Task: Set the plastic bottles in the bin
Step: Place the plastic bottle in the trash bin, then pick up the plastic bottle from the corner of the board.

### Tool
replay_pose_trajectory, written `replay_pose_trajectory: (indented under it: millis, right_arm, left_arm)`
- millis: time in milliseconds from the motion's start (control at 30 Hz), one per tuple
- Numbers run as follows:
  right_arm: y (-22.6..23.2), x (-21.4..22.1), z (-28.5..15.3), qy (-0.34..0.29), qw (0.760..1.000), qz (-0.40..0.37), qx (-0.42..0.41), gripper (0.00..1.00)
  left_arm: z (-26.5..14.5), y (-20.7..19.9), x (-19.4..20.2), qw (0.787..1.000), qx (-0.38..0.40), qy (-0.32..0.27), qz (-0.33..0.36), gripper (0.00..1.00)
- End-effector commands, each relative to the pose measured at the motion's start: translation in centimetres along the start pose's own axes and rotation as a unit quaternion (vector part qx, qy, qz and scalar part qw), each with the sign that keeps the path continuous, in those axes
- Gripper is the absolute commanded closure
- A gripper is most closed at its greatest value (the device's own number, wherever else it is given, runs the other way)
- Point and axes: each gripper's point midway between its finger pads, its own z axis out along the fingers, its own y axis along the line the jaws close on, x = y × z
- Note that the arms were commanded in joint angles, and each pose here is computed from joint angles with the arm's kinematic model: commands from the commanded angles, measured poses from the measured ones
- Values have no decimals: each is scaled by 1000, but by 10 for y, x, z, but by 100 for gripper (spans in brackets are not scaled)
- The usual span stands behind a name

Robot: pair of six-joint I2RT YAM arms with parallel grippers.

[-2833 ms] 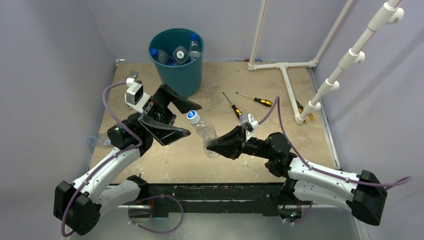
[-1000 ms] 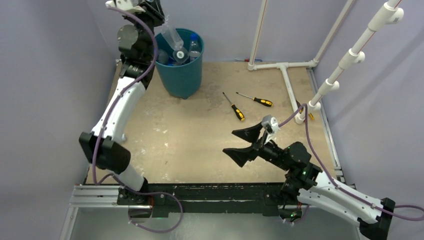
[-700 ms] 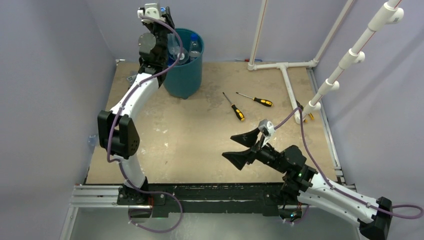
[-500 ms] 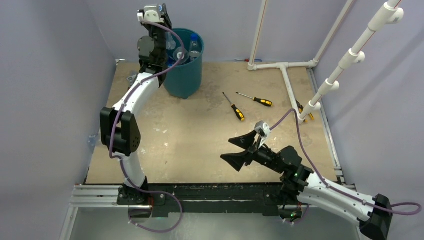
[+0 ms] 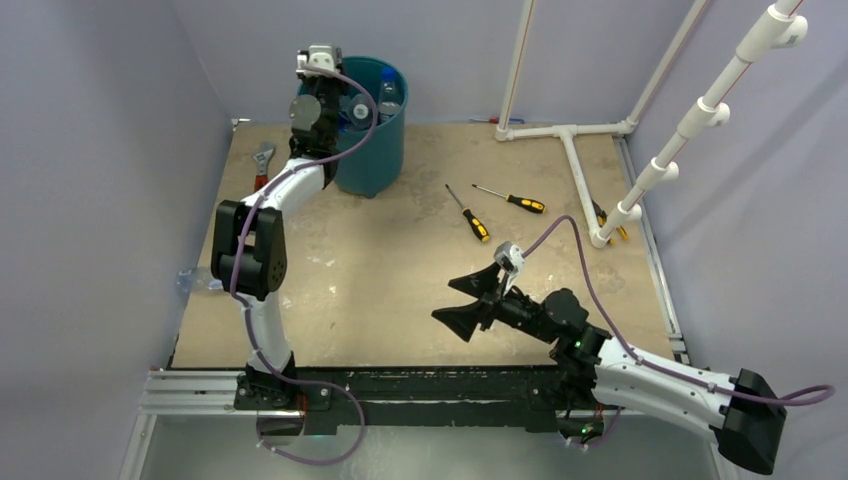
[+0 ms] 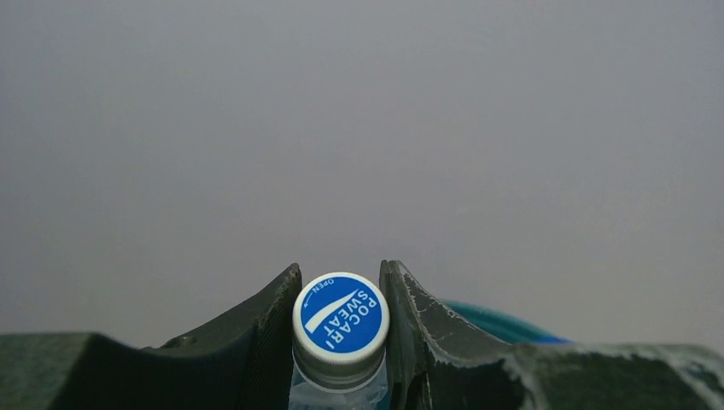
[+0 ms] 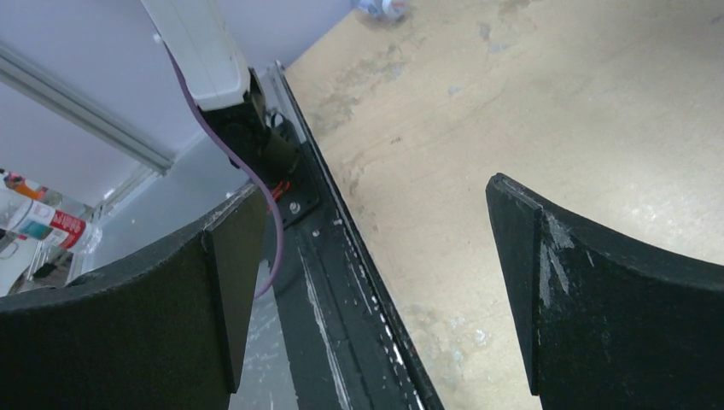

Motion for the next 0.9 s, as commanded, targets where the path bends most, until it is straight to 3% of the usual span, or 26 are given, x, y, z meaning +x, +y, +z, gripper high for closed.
replay_pose_trajectory:
  millis: [0, 100, 133, 300, 333, 533, 633, 767, 867]
  right_arm:
    - [10, -7, 4, -12, 1000, -8, -24, 2]
    - [9, -10, 2, -20, 1000, -3, -21, 2]
    - [9, -10, 1, -21, 1000, 0, -20, 2]
    - [6, -10, -1, -25, 1000, 2, -13, 2]
    - [7, -11, -1, -25, 1000, 1, -13, 2]
    - [5, -7, 1, -26, 1000, 1, -15, 2]
    - [6, -8, 2, -29, 999, 3, -19, 2]
    - [6, -11, 3, -39, 999, 4, -21, 2]
    - [2, -8, 2, -42, 999, 10, -15, 2]
  left_arm:
    - [-8, -9, 21, 999, 27, 20, -6, 100]
    - [-13, -9, 37, 998, 24, 48, -17, 100]
    - [-16, -10, 40, 998, 27, 56, -19, 95]
    - [-29, -18, 13, 995, 56, 59, -49, 12]
    - [-32, -20, 7, 995, 64, 66, -47, 7]
    - [-56, 7, -69, 996, 12, 72, -55, 1]
    - [-79, 37, -103, 989, -59, 114, -75, 1]
    - [-143, 81, -104, 959, -173, 203, -94, 1]
    - [-205, 99, -90, 929, -238, 229, -168, 1]
